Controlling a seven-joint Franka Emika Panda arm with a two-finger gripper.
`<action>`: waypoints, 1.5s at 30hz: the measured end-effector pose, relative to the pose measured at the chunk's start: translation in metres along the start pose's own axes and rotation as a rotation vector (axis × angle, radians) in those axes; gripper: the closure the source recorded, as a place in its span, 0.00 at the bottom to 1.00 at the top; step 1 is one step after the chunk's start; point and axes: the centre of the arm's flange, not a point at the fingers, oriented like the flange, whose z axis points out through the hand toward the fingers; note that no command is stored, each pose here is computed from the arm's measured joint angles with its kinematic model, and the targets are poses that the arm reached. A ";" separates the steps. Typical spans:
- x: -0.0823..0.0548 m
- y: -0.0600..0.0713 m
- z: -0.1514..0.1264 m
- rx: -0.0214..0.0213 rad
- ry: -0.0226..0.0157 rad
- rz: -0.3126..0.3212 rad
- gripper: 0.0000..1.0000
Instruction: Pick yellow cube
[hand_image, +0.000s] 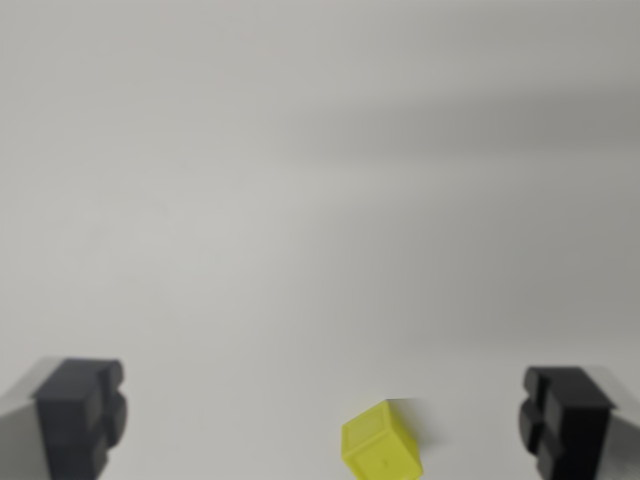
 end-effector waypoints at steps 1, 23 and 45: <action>0.000 0.000 0.000 0.0000 0.0000 0.000 0.00; -0.017 0.029 0.036 -0.0157 -0.0152 -0.085 0.00; -0.041 0.067 0.085 -0.0330 -0.0326 -0.187 0.00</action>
